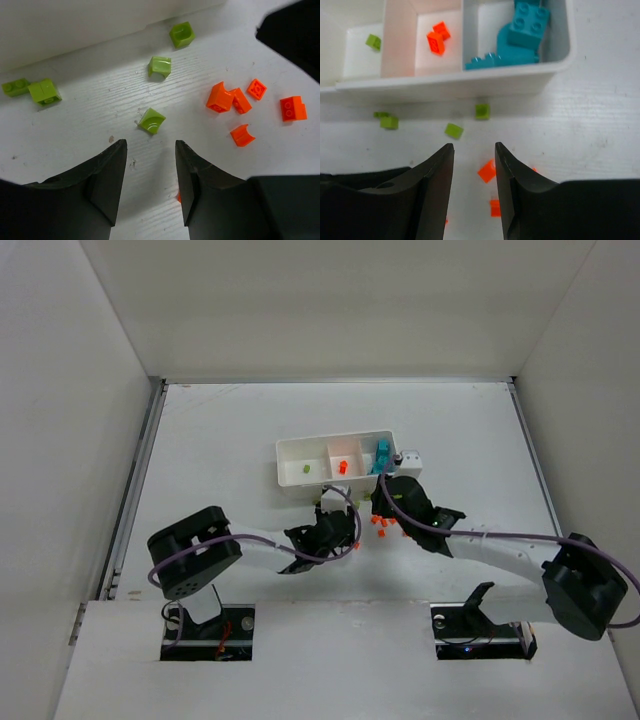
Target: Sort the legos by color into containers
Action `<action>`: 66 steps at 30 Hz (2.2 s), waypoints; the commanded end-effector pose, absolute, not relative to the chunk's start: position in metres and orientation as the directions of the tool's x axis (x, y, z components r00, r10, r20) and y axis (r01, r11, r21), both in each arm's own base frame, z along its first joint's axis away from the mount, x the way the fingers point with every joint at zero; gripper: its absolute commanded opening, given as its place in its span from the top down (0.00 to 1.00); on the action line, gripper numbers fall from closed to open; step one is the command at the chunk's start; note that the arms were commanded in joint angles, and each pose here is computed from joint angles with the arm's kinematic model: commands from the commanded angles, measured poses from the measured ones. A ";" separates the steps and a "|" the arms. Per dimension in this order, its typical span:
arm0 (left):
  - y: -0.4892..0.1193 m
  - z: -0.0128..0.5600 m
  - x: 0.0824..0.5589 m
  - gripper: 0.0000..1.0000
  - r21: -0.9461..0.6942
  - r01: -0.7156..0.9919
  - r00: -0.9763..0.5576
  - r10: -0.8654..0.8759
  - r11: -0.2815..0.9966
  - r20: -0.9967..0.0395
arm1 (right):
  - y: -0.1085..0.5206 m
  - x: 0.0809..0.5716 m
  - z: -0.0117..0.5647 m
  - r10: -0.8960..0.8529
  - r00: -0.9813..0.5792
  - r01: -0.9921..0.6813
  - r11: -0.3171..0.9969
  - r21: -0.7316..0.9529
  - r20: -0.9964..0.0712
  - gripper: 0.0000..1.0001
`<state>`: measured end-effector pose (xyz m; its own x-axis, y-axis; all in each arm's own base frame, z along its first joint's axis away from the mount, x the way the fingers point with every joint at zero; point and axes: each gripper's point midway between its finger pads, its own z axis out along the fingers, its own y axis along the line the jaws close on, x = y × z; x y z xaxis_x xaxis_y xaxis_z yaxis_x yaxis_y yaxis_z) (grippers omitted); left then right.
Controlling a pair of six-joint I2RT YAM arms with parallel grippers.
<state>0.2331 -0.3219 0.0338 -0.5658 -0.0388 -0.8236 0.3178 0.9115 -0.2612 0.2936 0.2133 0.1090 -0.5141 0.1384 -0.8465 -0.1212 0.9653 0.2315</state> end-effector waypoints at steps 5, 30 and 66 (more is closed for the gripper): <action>-0.336 0.040 0.250 0.59 -0.267 0.315 -0.543 -0.057 0.911 -0.838 | 0.204 0.270 0.090 0.254 -0.525 -0.057 0.942 0.331 -0.812 0.50; -0.311 0.100 0.270 0.83 -0.311 0.298 -0.460 -0.150 0.903 -0.875 | 0.229 0.265 0.065 0.212 -0.585 -0.095 0.941 0.325 -0.783 0.48; -0.214 0.142 0.376 0.61 -0.362 0.020 -0.320 -0.337 0.932 -0.885 | 0.222 0.282 0.038 0.167 -0.608 -0.014 0.975 0.220 -0.776 0.57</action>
